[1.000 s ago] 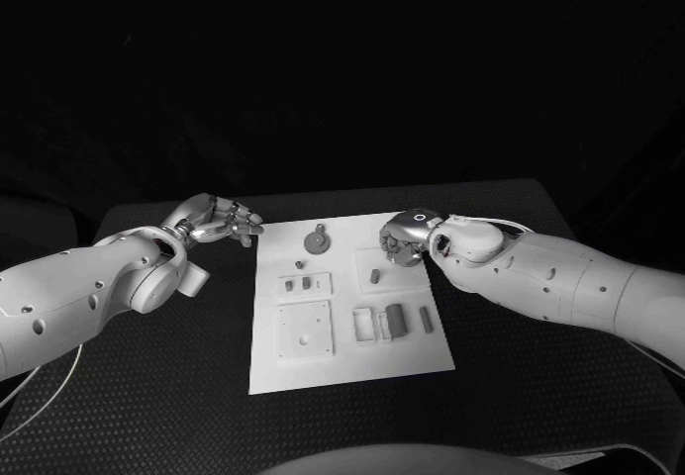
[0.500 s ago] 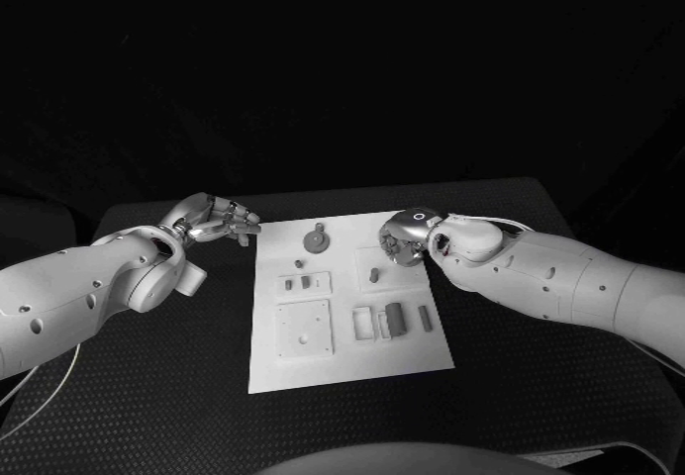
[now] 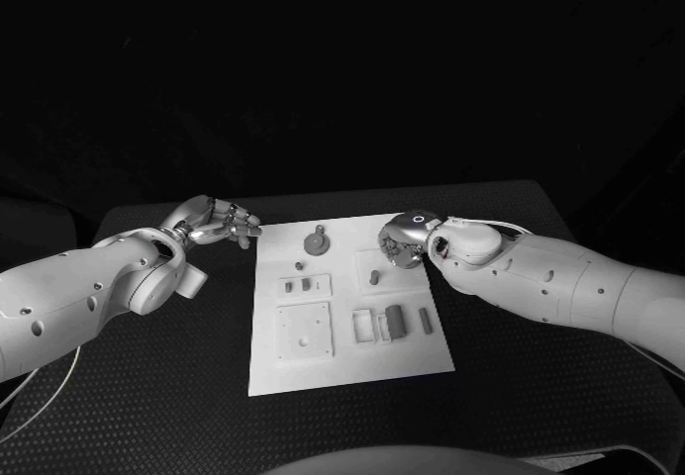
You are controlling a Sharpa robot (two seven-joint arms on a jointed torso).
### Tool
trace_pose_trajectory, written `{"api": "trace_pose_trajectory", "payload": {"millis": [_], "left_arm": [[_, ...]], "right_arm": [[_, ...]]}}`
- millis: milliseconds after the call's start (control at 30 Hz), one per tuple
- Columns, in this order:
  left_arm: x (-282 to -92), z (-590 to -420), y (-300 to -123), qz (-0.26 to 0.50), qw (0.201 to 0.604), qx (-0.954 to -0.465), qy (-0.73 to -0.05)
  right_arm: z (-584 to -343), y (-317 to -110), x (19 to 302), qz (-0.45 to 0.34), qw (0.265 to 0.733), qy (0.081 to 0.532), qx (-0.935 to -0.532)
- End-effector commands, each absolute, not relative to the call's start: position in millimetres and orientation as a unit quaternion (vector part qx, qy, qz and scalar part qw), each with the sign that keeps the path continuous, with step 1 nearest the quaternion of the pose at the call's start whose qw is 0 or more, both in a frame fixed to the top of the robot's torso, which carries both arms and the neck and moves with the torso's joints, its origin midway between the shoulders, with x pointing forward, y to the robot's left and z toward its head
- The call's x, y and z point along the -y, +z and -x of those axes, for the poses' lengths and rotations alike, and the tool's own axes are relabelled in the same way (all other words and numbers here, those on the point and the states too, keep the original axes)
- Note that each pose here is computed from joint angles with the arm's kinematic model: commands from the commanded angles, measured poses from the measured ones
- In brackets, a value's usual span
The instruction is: Assemble the parts on the task board
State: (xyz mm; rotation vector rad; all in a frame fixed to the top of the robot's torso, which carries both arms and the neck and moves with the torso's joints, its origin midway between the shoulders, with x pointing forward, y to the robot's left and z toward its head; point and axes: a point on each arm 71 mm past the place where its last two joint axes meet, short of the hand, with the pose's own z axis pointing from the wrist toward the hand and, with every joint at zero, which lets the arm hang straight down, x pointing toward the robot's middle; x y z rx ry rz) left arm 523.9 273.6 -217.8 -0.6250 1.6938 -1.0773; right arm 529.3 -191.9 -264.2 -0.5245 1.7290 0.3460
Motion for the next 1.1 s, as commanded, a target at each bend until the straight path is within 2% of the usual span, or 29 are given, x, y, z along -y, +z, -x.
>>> {"api": "trace_pose_trajectory", "payload": {"millis": [33, 1100], "left_arm": [[-271.5, -524.1, -216.9, 0.258, 0.493, -0.699, -0.45], [-272.1, -524.6, -217.2, 0.257, 0.493, -0.7, -0.449]], "right_arm": [[-526.8, -272.3, 194.1, 0.232, 0.594, 0.14, -0.758], [-523.8, -264.4, 193.5, 0.225, 0.625, 0.156, -0.731]]}}
